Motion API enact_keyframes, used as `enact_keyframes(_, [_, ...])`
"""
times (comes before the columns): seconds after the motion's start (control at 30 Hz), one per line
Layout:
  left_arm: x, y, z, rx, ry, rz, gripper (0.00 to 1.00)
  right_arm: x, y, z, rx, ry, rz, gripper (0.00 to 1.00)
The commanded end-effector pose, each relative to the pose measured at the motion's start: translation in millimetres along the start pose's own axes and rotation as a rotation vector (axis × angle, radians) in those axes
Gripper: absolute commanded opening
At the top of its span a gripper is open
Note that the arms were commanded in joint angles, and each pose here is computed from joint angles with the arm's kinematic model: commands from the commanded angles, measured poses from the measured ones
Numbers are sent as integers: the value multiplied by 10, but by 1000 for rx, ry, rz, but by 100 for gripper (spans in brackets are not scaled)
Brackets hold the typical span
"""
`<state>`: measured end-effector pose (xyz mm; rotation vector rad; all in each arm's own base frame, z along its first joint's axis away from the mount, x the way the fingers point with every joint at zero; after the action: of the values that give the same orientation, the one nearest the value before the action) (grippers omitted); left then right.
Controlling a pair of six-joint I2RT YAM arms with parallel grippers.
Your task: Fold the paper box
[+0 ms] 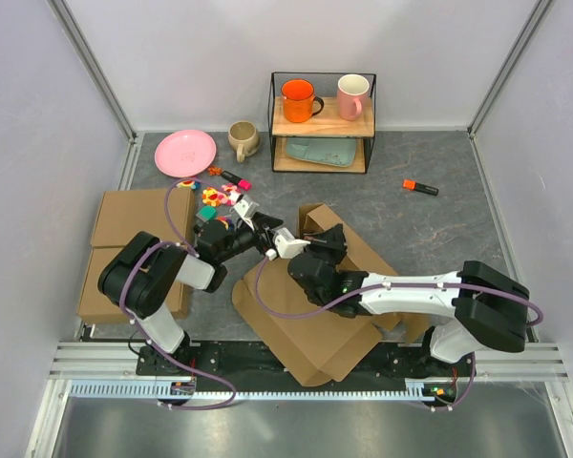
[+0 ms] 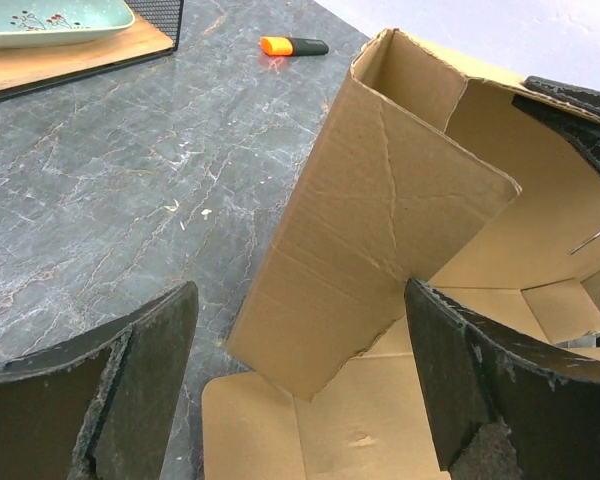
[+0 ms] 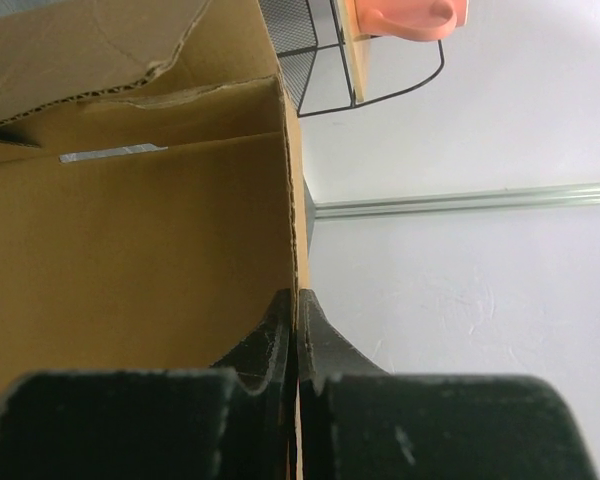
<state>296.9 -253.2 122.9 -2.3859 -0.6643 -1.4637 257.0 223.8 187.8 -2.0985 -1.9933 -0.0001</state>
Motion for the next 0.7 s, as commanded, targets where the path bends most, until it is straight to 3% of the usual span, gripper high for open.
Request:
enact_keyframes(0.0, [251, 17, -105, -69, 77, -103, 91, -71, 56, 579, 148, -110, -13, 5])
enact_keyframes(0.67, [463, 365, -158, -168, 83, -139, 91, 24, 52, 756, 223, -8, -20, 4])
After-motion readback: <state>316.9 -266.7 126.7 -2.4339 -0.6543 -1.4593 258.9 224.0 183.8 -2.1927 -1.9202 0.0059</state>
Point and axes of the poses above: each gripper's point midway between its finger pads, its own y axis out along the fingers, its own z axis along the line the jaws close on, x = y × z, the point moved 2 cm from there along -y, back along the fingers, and after that the axes turned 8 degrees about -y, right-handed, at the moved point
